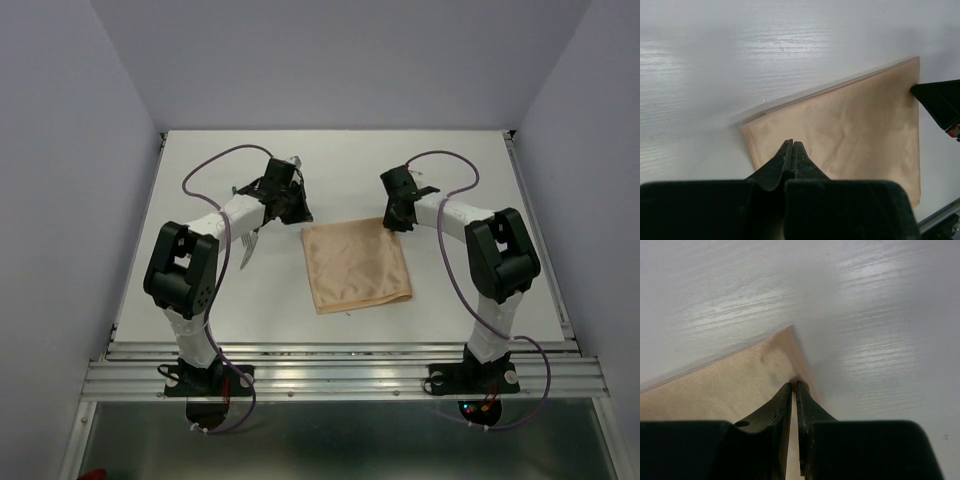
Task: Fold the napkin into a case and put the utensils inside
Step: Smooth out the square-folded napkin at the center of the board.
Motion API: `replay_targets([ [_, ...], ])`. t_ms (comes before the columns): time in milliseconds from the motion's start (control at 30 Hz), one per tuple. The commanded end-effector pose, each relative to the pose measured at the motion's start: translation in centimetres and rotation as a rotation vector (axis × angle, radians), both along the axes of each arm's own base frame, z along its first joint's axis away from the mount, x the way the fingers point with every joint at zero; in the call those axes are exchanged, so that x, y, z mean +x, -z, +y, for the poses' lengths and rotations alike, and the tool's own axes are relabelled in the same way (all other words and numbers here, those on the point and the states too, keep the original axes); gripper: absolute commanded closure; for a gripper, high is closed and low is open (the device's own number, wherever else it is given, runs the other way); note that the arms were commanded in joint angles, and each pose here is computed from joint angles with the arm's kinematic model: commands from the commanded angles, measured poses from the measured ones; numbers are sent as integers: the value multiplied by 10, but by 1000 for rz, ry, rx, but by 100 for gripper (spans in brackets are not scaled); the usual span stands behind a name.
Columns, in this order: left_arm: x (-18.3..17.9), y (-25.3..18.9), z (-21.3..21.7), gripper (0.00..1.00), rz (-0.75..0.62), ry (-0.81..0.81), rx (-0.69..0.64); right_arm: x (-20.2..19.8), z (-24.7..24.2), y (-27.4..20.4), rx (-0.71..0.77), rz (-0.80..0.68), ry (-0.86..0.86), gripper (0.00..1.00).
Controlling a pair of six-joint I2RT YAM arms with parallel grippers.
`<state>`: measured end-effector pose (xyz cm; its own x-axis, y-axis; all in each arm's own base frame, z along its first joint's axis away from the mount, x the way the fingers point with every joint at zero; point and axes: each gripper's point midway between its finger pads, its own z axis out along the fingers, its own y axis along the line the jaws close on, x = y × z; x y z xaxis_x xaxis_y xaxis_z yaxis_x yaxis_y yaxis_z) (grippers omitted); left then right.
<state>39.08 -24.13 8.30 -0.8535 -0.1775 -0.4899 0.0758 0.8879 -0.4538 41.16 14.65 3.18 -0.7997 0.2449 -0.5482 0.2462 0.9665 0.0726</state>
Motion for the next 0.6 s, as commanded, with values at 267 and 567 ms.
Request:
replay_targets([
  [267, -17, 0, 4, 100, -5, 7, -16, 24, 4, -43, 20, -115, -5, 85],
  [567, -14, 14, 4, 100, 27, -18, -6, 25, 3, -12, -17, -53, -14, 85],
])
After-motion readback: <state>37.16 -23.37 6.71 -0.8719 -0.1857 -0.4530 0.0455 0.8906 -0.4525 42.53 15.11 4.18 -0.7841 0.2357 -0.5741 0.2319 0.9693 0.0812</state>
